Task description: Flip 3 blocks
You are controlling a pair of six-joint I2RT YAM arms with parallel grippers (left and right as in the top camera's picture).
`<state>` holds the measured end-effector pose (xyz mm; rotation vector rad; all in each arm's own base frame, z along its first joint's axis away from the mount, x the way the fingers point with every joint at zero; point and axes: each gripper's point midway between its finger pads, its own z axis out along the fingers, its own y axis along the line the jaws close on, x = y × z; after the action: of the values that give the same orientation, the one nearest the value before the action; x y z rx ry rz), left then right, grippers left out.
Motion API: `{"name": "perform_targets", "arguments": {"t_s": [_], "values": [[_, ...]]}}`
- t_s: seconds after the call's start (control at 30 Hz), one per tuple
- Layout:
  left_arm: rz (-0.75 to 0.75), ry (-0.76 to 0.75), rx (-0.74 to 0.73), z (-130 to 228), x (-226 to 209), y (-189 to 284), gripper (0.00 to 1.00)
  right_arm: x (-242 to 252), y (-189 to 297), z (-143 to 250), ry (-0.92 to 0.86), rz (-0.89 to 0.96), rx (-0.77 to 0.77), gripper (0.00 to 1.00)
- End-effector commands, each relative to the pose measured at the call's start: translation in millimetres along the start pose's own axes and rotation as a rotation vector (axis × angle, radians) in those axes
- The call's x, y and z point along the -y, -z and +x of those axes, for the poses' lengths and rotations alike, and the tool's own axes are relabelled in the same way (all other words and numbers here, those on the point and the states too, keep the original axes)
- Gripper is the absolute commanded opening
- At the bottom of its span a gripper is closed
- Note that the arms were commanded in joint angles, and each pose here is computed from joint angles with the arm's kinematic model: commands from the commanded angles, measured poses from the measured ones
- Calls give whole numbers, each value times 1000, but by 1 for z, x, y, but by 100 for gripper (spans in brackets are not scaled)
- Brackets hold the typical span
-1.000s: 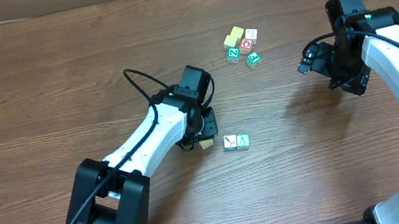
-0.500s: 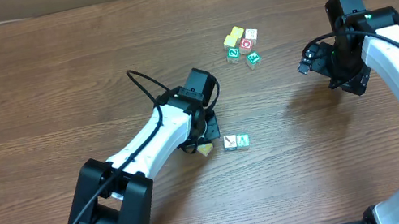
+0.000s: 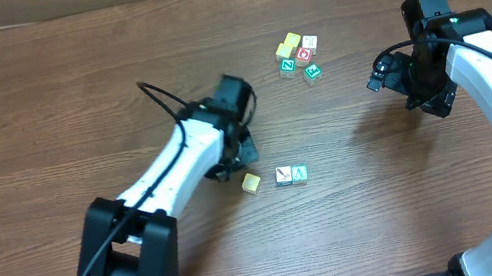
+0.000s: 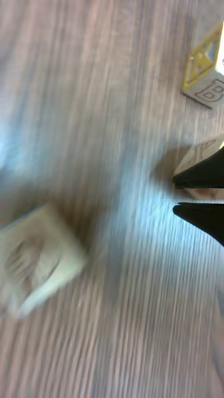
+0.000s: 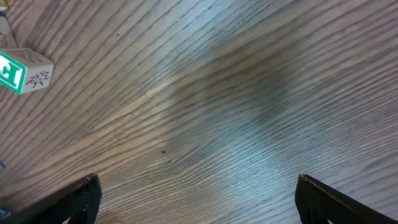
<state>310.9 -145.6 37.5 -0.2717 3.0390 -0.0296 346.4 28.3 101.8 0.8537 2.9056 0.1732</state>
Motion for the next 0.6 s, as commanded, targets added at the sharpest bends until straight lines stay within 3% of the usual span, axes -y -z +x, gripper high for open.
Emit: {"name": "perform_targets", "arguments": {"t_s": [0.0, 0.33, 0.57], "values": [[-21, 35, 14, -7, -10, 15, 4, -2, 6, -4, 2, -14, 18, 100], [-43, -69, -129, 54, -15, -27, 4, -2, 6, -4, 2, -14, 18, 100], [-17, -95, -116, 57, -12, -38, 4, -2, 6, -4, 2, -14, 18, 100]]}}
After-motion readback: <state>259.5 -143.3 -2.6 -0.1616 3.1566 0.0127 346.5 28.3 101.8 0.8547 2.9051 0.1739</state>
